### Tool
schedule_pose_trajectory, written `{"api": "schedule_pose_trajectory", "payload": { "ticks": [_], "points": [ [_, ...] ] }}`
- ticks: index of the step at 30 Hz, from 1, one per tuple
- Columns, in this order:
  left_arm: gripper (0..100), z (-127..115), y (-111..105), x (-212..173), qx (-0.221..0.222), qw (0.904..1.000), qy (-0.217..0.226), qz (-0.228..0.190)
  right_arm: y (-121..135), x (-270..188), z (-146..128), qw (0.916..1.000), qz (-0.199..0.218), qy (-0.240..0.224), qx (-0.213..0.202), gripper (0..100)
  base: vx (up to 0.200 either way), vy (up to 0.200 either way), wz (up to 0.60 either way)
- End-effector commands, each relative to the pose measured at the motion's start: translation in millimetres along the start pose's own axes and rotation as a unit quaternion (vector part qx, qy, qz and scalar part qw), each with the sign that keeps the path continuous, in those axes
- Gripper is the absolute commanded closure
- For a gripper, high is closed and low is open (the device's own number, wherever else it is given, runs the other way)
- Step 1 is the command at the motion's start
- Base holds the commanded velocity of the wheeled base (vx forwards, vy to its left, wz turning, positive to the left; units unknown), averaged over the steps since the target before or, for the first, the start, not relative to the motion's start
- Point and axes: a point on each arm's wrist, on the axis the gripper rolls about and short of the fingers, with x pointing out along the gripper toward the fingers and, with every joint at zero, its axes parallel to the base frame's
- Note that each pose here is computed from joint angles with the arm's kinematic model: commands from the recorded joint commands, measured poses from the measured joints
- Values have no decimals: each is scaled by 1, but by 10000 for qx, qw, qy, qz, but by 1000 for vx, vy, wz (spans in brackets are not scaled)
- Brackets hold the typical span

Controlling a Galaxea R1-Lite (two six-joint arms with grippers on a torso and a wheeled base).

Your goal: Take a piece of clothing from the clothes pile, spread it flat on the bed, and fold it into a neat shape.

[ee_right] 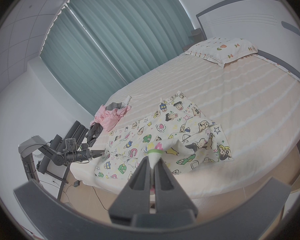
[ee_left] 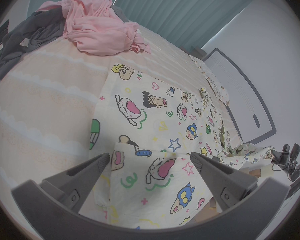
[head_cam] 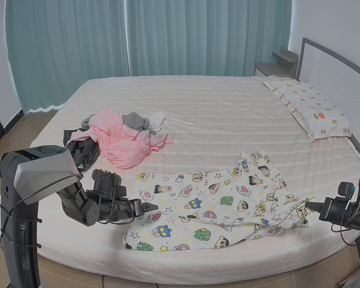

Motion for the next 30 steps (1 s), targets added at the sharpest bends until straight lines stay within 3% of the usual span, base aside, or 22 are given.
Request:
{"api": "schedule_pose_trajectory", "payload": {
  "ticks": [1,30],
  "points": [
    [100,-5,-1,3,4,10000,85,-6,-1,2,-1,10000,-25,55,24,100,0,0,0],
    [100,-17,7,-37,-102,9998,-49,180,-1,-3,-3,10000,-50,7,31,100,0,0,0]
  ]
}}
